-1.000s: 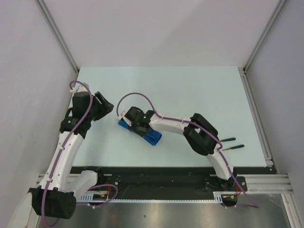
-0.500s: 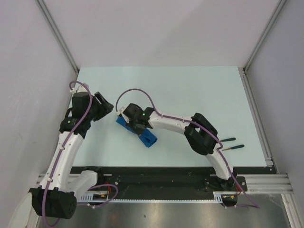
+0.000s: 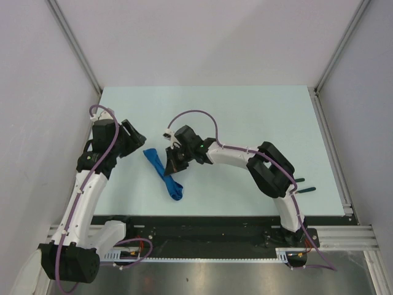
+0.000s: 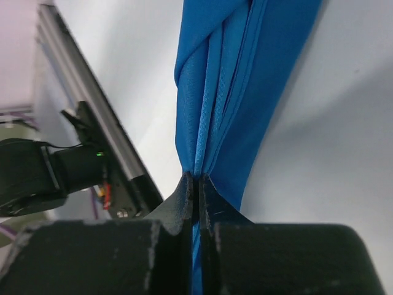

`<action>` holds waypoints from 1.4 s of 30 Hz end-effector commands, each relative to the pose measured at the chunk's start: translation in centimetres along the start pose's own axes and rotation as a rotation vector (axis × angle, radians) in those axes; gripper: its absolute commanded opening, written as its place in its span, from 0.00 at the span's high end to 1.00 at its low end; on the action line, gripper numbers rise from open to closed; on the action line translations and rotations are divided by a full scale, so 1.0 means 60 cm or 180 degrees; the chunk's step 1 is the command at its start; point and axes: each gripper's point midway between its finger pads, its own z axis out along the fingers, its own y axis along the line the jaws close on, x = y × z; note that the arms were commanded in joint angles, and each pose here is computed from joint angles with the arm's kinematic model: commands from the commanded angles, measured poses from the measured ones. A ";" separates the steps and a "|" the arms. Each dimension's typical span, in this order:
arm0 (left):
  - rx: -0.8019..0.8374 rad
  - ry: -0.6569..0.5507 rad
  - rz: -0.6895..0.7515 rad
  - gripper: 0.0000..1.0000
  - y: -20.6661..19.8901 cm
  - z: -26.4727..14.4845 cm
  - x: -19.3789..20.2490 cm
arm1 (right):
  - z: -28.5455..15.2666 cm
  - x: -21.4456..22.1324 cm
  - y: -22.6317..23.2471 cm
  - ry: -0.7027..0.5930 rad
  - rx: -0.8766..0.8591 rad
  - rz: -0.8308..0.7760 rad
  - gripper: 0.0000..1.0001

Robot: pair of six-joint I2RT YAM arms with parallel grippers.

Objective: Fold the napkin into a case and place the utensils inside
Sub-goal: Turn over the smaller rectangle-folded napkin at the center of the board.

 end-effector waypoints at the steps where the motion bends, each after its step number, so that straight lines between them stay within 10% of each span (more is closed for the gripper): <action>1: 0.0099 -0.0108 0.0076 0.35 -0.011 -0.015 -0.020 | -0.027 -0.054 0.103 -0.0485 -0.1096 0.0293 1.00; 17: 0.0304 0.0184 0.0075 0.35 -0.018 0.021 0.021 | -0.057 0.006 -0.030 -0.0623 -0.1197 0.0754 0.98; 25: 0.0763 0.0848 0.0098 0.37 -0.039 0.078 0.098 | -0.096 0.024 -0.136 -0.0529 -0.0758 0.0707 0.55; 30: 0.1108 0.1220 -0.0057 0.51 -0.070 0.106 0.143 | -0.147 0.023 -0.135 -0.0417 -0.0082 0.0300 0.45; 42: 0.0687 0.1450 -0.0439 0.75 -0.058 0.201 0.191 | -0.093 0.107 -0.014 -0.0352 -0.0289 0.0036 0.59</action>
